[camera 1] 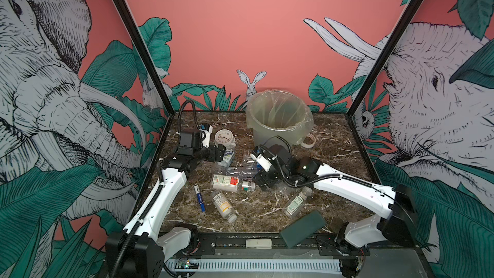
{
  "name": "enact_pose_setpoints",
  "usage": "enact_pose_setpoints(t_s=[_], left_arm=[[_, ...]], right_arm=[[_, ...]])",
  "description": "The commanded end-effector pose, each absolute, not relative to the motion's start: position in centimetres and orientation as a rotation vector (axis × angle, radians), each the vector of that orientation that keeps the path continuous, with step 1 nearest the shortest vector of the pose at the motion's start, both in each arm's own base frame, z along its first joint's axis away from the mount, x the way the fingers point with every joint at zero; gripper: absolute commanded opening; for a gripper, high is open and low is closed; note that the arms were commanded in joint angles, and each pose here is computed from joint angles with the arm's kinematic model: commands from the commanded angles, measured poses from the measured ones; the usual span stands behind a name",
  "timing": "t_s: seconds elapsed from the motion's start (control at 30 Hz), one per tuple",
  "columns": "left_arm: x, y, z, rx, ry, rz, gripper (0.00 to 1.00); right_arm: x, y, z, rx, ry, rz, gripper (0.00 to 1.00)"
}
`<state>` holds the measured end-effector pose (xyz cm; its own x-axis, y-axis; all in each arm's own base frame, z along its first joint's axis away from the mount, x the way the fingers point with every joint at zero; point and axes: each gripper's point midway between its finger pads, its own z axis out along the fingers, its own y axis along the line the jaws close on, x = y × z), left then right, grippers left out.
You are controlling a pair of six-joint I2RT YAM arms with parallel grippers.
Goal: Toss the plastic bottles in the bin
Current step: 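Lower the left gripper to the pile while the right gripper reaches the blue bottles, then lower the right gripper onto the white-and-red labelled bottle and close it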
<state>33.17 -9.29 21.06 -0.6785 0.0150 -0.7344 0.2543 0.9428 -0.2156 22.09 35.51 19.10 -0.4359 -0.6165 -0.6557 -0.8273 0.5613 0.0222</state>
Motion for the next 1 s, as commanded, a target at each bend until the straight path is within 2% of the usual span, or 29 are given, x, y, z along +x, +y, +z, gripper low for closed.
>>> enact_pose_setpoints(t_s=[0.0, 0.3, 0.63, 0.77, 0.97], left_arm=[[33.5, -8.1, 20.0, 0.065, 2.331, -0.471, 0.97], [33.9, -5.6, 16.7, -0.135, 2.378, -0.479, 0.96], [33.1, -3.5, 14.3, -0.320, 2.347, -0.482, 0.96], [32.6, -3.1, 13.6, -0.359, 2.339, -0.477, 0.96], [31.8, -2.8, 12.7, -0.382, 2.342, -0.482, 0.96]], right_arm=[[21.0, 38.4, 18.5, -1.323, 2.147, 0.440, 0.94], [20.5, 44.2, 14.9, -1.503, 2.147, 0.449, 0.83], [21.5, 46.9, 11.3, -1.593, 2.176, 0.419, 0.77], [22.0, 47.5, 10.2, -1.617, 2.181, 0.386, 0.68], [23.0, 47.8, 8.7, -1.626, 2.191, 0.330, 0.68]])
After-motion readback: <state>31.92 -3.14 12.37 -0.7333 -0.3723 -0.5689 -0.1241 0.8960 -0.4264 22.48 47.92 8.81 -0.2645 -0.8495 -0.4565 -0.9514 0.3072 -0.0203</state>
